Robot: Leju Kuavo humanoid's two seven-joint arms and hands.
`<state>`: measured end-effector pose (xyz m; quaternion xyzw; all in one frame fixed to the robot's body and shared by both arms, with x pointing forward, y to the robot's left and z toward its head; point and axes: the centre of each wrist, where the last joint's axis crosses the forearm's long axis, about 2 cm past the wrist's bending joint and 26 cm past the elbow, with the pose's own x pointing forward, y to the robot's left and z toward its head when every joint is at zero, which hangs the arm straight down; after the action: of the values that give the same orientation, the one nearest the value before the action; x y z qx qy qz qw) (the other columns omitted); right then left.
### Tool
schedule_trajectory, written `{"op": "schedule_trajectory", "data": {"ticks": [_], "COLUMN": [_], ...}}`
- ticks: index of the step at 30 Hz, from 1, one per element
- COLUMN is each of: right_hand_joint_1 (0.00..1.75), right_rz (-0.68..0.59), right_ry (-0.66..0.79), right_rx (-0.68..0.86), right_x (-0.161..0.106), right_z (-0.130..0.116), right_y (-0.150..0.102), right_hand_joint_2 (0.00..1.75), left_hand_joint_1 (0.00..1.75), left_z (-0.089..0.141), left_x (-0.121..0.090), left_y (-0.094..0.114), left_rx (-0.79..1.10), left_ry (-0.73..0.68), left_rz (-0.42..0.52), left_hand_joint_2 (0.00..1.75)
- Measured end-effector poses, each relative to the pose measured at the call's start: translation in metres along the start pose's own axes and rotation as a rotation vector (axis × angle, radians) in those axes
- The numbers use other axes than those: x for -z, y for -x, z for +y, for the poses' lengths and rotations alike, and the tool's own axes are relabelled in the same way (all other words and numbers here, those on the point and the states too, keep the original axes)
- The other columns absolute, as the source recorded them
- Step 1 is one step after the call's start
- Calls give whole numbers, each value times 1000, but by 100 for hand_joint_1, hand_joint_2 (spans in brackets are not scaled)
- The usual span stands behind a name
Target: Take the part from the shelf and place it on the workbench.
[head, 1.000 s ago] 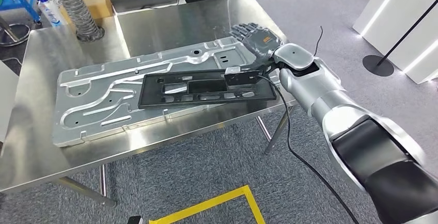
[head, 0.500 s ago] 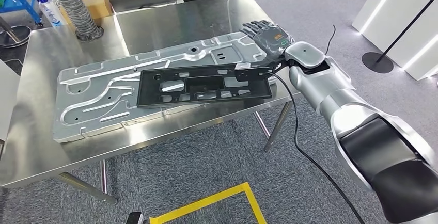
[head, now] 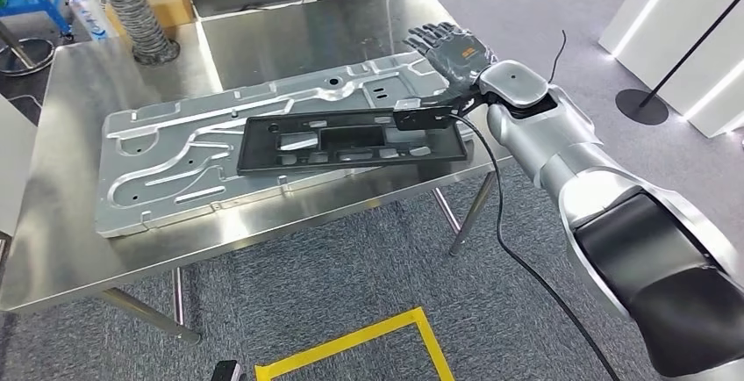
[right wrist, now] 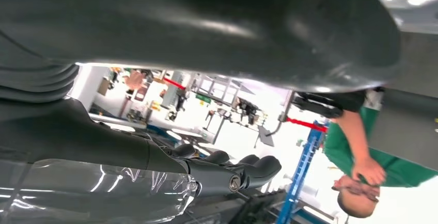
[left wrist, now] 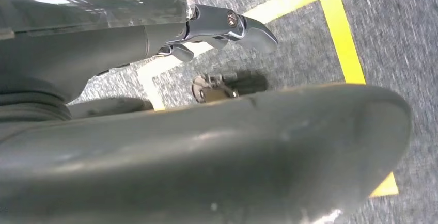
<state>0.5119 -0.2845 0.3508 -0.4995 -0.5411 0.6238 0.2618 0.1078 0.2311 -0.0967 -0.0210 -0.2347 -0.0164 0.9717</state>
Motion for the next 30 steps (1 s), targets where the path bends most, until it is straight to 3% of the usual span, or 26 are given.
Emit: {"op": "schedule_trajectory", "data": {"ticks": [30], "right_hand_joint_1": [0], "right_rz": [-16], "right_ry": [20], "right_rx": [-6], "right_x": [8], "right_z": [-6], "right_y": [-17], "right_hand_joint_2": [0], "left_hand_joint_1": [0], "left_z": [0], "left_x": [0], "left_y": [1], "left_rx": [-3], "left_ry": [-12], "left_rz": [4], "left_hand_joint_2": [0]}}
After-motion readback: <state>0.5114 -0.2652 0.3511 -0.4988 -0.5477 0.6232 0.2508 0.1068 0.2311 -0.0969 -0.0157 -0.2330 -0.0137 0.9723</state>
